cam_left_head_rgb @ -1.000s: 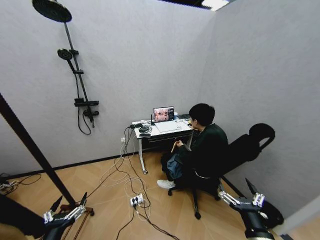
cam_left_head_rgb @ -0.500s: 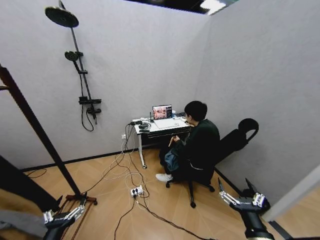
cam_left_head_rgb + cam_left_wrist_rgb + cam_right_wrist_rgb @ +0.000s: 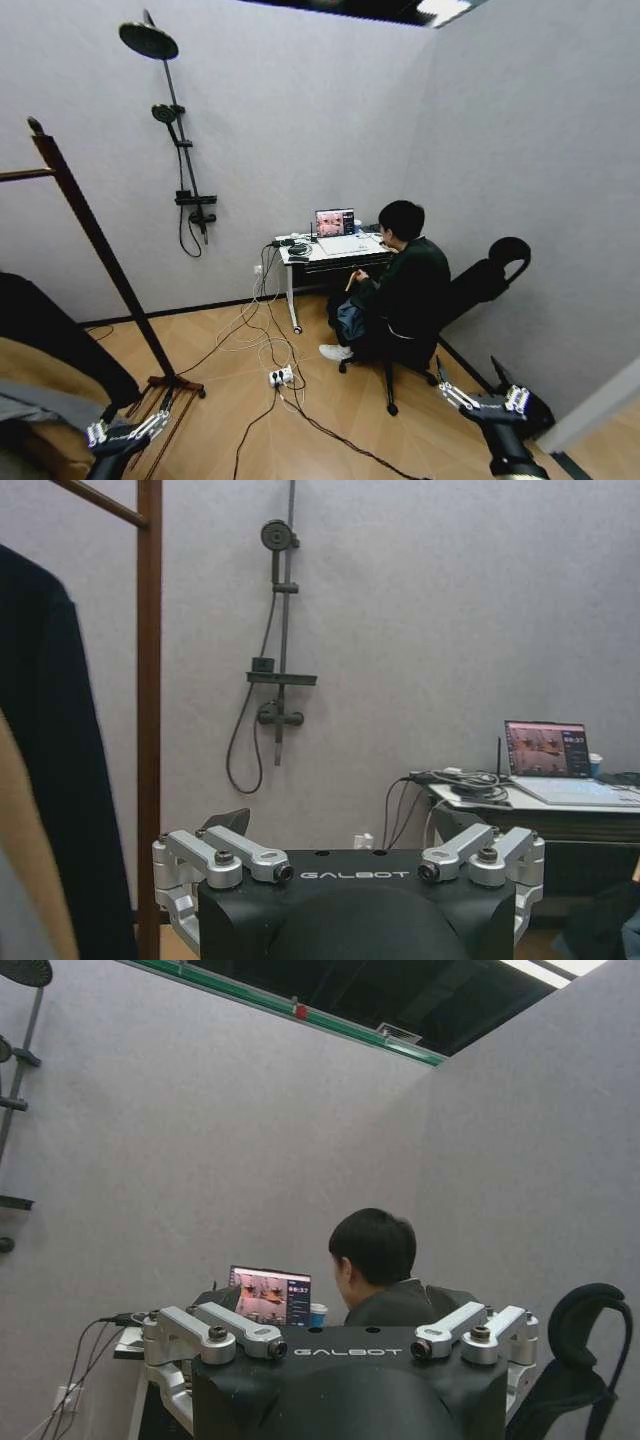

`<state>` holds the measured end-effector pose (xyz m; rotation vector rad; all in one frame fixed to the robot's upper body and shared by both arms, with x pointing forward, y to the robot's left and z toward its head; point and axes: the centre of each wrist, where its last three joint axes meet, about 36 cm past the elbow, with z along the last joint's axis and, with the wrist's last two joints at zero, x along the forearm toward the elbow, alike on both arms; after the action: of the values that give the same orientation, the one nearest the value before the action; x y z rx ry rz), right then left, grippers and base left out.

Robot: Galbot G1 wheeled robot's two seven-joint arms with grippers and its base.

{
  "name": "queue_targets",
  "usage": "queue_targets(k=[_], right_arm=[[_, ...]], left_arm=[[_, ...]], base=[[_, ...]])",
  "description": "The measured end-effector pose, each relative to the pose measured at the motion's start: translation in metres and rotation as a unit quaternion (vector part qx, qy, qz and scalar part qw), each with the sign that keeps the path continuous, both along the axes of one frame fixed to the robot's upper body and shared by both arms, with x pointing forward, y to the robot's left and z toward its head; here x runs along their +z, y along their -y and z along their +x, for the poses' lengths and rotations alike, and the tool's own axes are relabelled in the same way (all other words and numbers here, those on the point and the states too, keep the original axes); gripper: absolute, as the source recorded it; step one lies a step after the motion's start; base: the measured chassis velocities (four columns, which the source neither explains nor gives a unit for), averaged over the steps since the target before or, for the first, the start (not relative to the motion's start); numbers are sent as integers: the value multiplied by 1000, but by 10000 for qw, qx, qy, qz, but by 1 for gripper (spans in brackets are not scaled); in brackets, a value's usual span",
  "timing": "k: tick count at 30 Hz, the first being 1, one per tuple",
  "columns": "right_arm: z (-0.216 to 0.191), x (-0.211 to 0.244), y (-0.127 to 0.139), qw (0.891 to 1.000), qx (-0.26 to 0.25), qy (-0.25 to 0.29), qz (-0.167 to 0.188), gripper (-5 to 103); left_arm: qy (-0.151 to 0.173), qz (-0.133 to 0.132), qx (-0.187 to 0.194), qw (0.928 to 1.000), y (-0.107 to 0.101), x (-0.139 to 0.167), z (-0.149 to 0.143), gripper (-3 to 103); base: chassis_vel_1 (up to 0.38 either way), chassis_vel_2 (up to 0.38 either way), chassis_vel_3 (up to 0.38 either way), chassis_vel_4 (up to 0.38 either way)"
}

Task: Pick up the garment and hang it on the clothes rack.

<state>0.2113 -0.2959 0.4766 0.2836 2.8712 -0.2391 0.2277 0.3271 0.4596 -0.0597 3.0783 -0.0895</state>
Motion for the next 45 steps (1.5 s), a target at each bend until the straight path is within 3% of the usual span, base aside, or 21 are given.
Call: queue_targets(k=[34, 45], right_arm=[[0, 0, 0, 10000, 0, 0, 0, 100], [0, 0, 0, 10000, 0, 0, 0, 100]], left_arm=[[0, 0, 0, 10000, 0, 0, 0, 100], [1, 0, -1, 10000, 0, 0, 0, 100]], base=[[25, 16, 17, 24], [138, -133, -132, 137]])
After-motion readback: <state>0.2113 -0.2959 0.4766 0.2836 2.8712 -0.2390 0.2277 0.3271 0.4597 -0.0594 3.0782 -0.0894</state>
